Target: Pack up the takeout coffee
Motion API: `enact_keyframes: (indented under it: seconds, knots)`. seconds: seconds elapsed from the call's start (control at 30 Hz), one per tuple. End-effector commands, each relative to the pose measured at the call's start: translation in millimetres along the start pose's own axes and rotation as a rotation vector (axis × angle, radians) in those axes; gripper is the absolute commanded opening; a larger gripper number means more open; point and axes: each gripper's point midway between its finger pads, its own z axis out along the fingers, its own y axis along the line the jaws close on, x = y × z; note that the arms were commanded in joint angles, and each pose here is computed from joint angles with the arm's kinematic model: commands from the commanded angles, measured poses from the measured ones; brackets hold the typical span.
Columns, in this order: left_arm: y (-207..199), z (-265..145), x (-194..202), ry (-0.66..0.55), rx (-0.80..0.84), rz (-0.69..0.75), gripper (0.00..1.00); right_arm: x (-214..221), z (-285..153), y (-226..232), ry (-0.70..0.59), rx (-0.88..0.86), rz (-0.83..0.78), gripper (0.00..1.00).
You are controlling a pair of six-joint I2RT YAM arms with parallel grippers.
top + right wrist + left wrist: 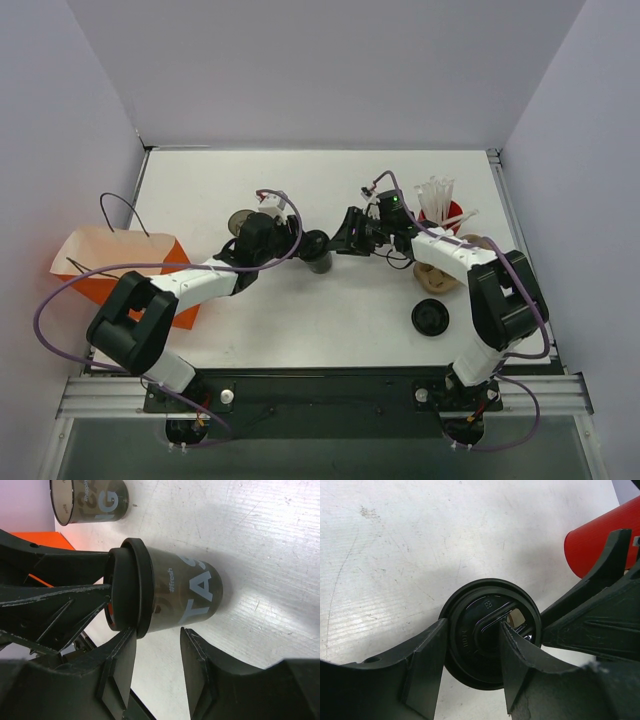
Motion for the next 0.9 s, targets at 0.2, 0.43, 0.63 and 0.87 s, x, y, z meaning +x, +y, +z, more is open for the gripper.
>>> enact_keyframes:
  seconds: [0.2, 0.43, 0.63, 0.87]
  knots:
    - [54.2, -15.2, 82.9, 0.255, -0.191, -0.002, 0.55, -10.6, -8.5, 3.4, -0.029, -0.024, -0.022, 0.41]
    - [54.7, -13.3, 78.8, 0.247, -0.207, 0.012, 0.55, -13.3, -0.9, 8.8, -0.027, -0.073, -0.014, 0.41]
    - [46.9, -12.5, 71.8, 0.242, -0.199, 0.027, 0.55, -9.9, 1.9, -2.7, -0.025, -0.045, 0.004, 0.39]
    - [25.7, -16.0, 48.0, 0.219, -0.164, 0.041, 0.57, -2.7, 1.3, -19.2, -0.019, -0.007, 0.022, 0.38]
